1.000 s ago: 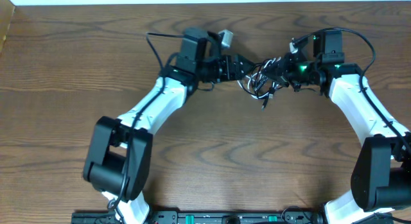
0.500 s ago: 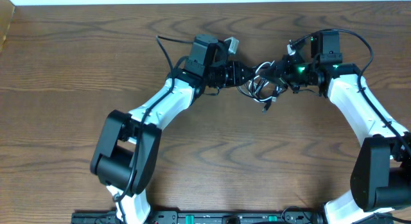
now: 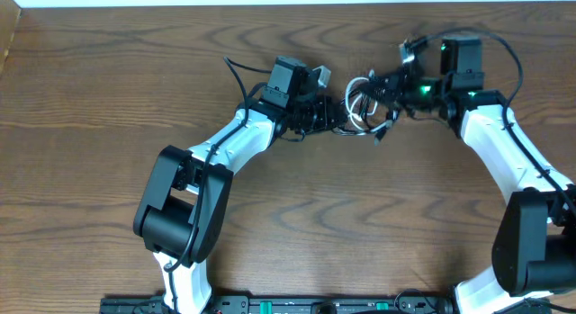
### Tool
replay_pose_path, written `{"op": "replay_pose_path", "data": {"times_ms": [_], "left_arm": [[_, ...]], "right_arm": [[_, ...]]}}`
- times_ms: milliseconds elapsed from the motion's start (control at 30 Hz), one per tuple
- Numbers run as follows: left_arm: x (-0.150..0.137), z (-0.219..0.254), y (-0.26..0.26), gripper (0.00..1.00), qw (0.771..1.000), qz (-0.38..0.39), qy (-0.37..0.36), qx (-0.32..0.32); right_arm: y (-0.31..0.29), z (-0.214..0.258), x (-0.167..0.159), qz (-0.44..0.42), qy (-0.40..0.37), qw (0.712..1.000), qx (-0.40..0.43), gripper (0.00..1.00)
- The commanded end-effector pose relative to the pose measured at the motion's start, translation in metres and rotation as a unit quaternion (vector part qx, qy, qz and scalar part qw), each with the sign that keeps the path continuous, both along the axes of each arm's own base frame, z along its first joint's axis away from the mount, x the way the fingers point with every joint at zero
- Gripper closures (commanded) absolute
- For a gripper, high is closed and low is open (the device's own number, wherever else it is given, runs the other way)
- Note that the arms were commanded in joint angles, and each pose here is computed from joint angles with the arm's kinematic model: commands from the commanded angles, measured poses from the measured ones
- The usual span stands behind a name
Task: Untangle cables
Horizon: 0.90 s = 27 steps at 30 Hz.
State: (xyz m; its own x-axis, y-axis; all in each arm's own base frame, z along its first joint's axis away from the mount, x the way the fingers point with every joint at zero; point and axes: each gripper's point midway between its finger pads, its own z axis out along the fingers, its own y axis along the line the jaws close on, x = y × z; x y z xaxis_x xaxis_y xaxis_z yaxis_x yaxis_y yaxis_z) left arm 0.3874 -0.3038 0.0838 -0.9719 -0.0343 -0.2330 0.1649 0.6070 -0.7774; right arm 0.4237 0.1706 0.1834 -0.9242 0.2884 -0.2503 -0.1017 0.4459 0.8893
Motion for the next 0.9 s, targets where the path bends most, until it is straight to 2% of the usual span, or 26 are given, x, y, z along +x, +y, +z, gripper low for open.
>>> {"op": "replay_pose_path", "data": {"times_ms": [0, 200, 433, 467, 533, 667, 867], "left_arm": [[-0.002, -0.009, 0.007, 0.93, 1.0, -0.007, -0.002, 0.023], [-0.01, -0.015, 0.011, 0.93, 0.999, -0.012, 0.016, 0.034], [-0.033, -0.031, 0.029, 0.93, 0.995, -0.051, 0.044, 0.072], [-0.036, -0.033, 0.032, 0.93, 0.994, -0.054, 0.048, 0.076], [-0.042, -0.038, 0.043, 0.93, 0.992, -0.059, 0.063, 0.087], [-0.043, -0.042, 0.061, 0.93, 0.99, -0.051, 0.084, 0.096], [-0.04, -0.044, 0.08, 0.92, 0.99, -0.042, 0.091, 0.101]], "right_arm": [[-0.008, 0.048, -0.005, 0.041, -0.025, 0.995, 0.089, 0.99], [-0.032, 0.081, 0.003, 0.038, -0.037, 0.988, 0.143, 0.99], [-0.04, 0.061, 0.011, 0.002, -0.036, 0.994, 0.108, 0.99], [-0.041, 0.05, 0.012, -0.013, -0.022, 0.996, 0.091, 0.99], [-0.052, 0.002, 0.007, -0.06, 0.032, 0.998, 0.004, 0.99], [-0.083, -0.062, -0.016, -0.104, 0.108, 0.976, -0.155, 0.99], [-0.084, -0.076, -0.034, -0.077, 0.123, 0.969, -0.201, 0.99]]}}
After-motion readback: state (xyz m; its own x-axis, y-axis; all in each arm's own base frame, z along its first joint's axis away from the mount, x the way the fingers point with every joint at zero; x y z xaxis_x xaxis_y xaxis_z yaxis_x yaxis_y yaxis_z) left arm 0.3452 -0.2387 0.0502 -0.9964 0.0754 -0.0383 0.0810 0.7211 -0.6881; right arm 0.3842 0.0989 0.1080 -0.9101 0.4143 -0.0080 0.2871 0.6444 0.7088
